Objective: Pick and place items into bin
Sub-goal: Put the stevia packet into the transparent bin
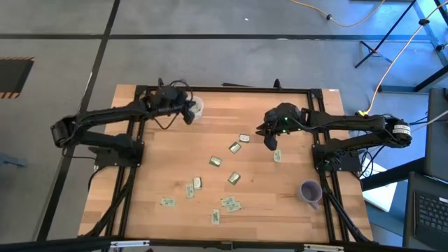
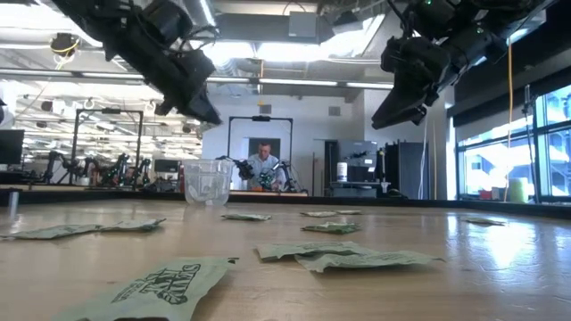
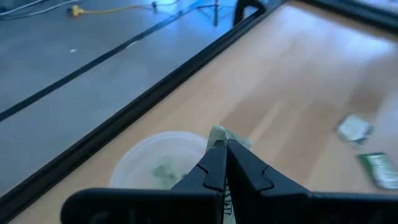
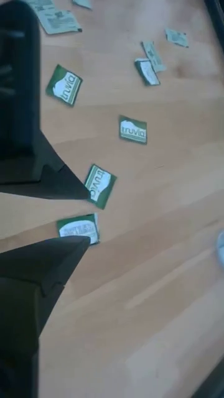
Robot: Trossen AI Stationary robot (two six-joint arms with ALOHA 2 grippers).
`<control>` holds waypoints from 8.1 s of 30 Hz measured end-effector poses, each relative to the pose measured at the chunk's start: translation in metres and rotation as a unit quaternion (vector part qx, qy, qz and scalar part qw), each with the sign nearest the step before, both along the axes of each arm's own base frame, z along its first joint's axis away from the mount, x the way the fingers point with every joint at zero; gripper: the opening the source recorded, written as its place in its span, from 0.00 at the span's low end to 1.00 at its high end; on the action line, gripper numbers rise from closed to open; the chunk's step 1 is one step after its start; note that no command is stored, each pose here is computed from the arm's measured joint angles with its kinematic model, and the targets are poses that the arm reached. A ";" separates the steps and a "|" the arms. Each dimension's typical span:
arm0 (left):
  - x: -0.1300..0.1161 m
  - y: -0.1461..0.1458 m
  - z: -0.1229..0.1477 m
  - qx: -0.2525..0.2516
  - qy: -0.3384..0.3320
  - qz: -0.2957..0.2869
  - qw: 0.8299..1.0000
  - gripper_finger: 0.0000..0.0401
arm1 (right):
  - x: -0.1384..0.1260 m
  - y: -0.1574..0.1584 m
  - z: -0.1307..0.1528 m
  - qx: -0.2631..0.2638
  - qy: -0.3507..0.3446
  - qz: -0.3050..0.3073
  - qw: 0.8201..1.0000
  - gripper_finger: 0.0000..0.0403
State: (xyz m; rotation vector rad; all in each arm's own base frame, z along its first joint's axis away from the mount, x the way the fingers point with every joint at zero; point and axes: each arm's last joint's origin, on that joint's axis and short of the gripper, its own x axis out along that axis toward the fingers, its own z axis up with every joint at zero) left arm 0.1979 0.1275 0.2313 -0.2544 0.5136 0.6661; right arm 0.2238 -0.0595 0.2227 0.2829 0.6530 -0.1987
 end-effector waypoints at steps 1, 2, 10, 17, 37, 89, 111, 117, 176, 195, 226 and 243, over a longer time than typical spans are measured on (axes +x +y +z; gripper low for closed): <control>-0.001 0.004 -0.002 -0.001 0.003 0.007 1.000 0.01 | 0.000 0.000 0.000 0.001 0.001 -0.001 1.000 0.27; -0.001 0.008 -0.004 -0.004 0.005 0.010 1.000 0.01 | 0.000 0.000 -0.001 0.004 0.003 -0.003 1.000 0.27; 0.013 0.032 -0.037 -0.032 0.033 0.012 0.999 0.01 | -0.001 0.003 -0.002 0.022 0.008 -0.013 1.000 0.27; 0.019 0.039 -0.052 -0.036 0.046 0.014 0.998 0.03 | -0.005 0.003 -0.007 0.020 0.046 -0.051 0.997 0.27; 0.018 0.040 -0.053 -0.046 0.043 0.014 0.998 0.17 | -0.055 0.025 -0.025 0.036 -0.040 -0.074 0.996 0.27; 0.001 0.022 0.026 0.039 -0.154 -0.030 0.987 0.19 | -0.051 0.066 -0.095 0.033 0.273 0.055 0.960 0.15; 0.001 0.021 0.025 0.036 -0.150 -0.030 0.988 0.18 | -0.048 0.065 -0.105 0.007 0.303 0.055 0.951 0.09; 0.001 0.021 0.023 0.029 -0.143 -0.030 0.989 0.18 | -0.048 0.065 -0.105 0.007 0.305 0.051 0.951 0.01; 0.003 -0.154 -0.033 -0.237 0.153 -0.101 0.954 0.19 | 0.209 -0.108 0.052 -0.162 -0.008 0.170 0.972 0.00; -0.007 -0.166 -0.037 -0.312 0.182 -0.060 0.931 0.19 | 0.280 -0.148 -0.015 -0.145 0.073 0.144 0.976 0.00; -0.007 -0.165 -0.037 -0.296 0.177 -0.052 0.937 0.19 | 0.283 -0.140 -0.014 -0.155 0.075 0.146 0.974 0.03; -0.007 -0.165 -0.037 -0.291 0.175 -0.048 0.939 0.19 | 0.284 -0.139 -0.014 -0.140 0.063 0.163 0.975 0.04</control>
